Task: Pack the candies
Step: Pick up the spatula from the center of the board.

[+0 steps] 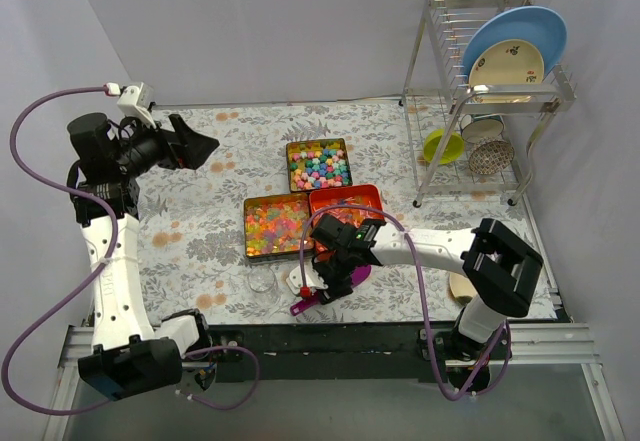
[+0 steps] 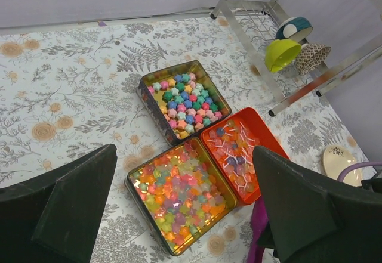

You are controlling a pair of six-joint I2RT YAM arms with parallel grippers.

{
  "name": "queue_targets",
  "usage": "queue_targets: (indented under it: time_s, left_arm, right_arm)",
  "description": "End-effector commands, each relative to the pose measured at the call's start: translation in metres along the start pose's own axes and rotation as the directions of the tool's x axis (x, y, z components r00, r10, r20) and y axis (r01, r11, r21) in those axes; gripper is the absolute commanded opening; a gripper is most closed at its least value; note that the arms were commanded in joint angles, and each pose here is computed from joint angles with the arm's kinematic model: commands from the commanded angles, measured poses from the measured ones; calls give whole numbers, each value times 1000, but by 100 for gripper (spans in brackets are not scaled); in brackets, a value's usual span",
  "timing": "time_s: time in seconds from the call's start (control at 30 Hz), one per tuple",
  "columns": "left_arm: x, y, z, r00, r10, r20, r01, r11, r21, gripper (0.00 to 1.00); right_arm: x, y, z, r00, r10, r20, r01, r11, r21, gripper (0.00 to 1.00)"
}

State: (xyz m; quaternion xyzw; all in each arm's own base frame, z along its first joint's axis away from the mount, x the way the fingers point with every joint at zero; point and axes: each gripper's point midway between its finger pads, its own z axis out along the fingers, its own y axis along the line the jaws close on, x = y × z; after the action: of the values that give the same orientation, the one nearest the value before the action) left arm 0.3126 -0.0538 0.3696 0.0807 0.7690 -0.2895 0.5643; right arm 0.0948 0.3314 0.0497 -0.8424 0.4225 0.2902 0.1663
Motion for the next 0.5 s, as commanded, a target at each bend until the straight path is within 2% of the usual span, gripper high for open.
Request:
queue_targets:
  time_s: [0.0, 0.33, 0.4, 0.47]
  left_arm:
    - [-9, 6, 1, 999, 24, 26, -23, 1000, -21, 98]
    - [-13, 8, 3, 999, 23, 40, -22, 999, -24, 98]
    - [-16, 6, 3, 998, 30, 46, -29, 999, -23, 98]
    - [-19, 5, 2, 998, 37, 54, -36, 999, -20, 98]
  right_arm:
    - [-11, 2, 4, 998, -23, 53, 23, 1000, -9, 53]
    - [-19, 5, 26, 999, -45, 23, 46, 999, -27, 53]
    - [-19, 5, 30, 999, -40, 19, 40, 999, -34, 49]
    - [-23, 3, 29, 1000, -18, 21, 19, 999, -34, 40]
